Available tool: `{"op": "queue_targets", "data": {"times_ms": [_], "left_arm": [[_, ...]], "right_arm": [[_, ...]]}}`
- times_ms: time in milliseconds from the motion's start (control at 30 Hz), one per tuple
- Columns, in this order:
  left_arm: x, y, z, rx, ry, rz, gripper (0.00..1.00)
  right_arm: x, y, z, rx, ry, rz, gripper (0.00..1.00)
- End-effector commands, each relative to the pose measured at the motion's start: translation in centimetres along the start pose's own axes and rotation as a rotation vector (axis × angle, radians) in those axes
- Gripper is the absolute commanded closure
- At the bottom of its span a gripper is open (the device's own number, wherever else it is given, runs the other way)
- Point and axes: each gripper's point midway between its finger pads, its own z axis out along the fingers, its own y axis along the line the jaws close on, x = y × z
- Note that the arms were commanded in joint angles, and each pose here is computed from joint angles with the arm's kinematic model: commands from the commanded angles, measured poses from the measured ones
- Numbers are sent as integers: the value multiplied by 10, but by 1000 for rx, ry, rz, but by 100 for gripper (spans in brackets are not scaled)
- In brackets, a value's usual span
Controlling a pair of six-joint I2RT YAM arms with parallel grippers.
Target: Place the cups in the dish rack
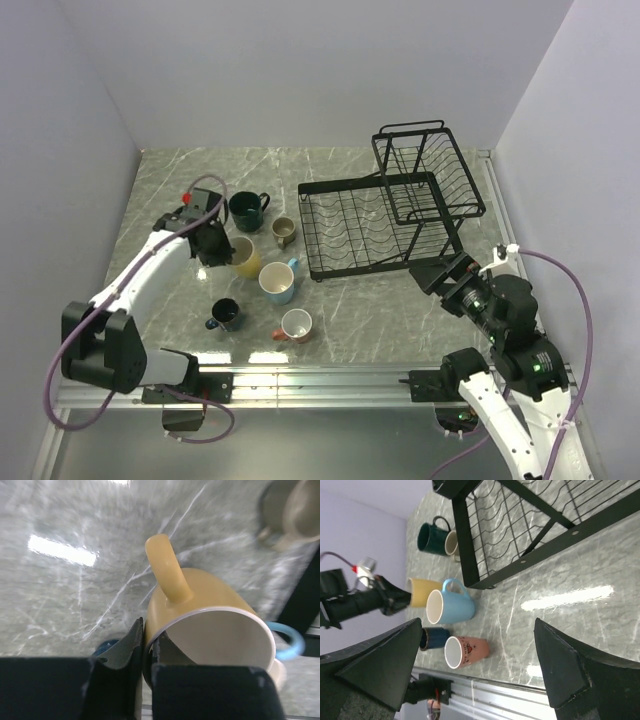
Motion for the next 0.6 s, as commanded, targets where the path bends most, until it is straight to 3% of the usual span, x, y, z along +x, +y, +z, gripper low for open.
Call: {"op": "queue_targets", "data": {"times_ms": [0,33,100,300,367,433,567], "left_arm": [[-46,-14,-57,103,-164,-49,100],[-54,-18,-71,137,-197,-55,100],[-61,-30,-86,242,-216,-47,100],[-62,-80,-166,639,-331,20,100],[-58,-86,-178,700,-337,34,100],[-52,-95,-196,790,-341,63,100],[-42,-114,-237,993,-367,101,99]], "right_arm": [[-20,43,-8,-142,-38,-22,4],[-22,47,-8,-153,-38,-5,13],[-26,60,-7,-187,-34,26,17],[-14,120,-2,-387,180,99,7],[-22,128,-2,-391,148,65,0],[-41,144,-15,-417,62,-5,0],[-39,169,-14,-521,111,-22,0]]}}
